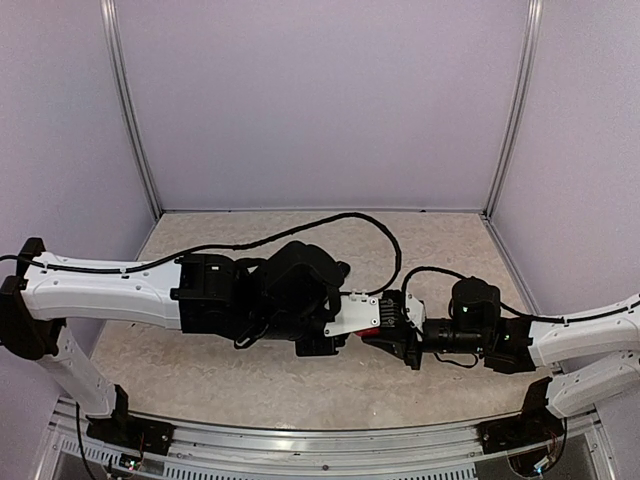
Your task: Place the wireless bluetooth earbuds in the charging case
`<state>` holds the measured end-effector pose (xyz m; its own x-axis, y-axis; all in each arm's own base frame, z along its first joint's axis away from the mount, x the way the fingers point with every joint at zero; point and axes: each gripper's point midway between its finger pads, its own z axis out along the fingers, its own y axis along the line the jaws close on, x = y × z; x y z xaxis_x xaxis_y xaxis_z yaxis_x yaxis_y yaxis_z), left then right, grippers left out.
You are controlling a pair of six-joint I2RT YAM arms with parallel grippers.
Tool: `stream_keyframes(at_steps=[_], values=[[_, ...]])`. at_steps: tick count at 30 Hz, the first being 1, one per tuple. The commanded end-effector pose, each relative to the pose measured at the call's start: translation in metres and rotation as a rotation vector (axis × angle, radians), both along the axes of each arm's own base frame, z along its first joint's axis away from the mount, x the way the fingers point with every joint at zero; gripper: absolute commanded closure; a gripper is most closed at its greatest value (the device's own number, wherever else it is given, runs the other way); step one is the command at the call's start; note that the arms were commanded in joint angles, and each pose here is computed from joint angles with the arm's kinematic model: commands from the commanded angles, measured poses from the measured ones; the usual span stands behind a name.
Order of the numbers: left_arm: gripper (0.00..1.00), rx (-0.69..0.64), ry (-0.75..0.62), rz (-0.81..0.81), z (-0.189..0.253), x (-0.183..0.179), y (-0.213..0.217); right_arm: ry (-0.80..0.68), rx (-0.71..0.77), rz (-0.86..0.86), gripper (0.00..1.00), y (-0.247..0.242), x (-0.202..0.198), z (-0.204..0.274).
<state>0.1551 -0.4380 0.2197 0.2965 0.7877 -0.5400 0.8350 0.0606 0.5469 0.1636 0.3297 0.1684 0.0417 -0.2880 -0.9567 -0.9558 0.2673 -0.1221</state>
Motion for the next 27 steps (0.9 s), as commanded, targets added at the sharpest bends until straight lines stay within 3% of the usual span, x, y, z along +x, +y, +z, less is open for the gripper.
stream_keyframes(at_steps=[1, 27], values=[[0.84, -0.015, -0.02, 0.0, 0.012, 0.0, 0.0, -0.028, 0.043, 0.039, 1.0, 0.006, -0.006, 0.019], [0.84, 0.054, -0.028, -0.02, -0.007, -0.004, -0.002, -0.034, 0.049, 0.041, 1.0, 0.007, -0.007, 0.023]])
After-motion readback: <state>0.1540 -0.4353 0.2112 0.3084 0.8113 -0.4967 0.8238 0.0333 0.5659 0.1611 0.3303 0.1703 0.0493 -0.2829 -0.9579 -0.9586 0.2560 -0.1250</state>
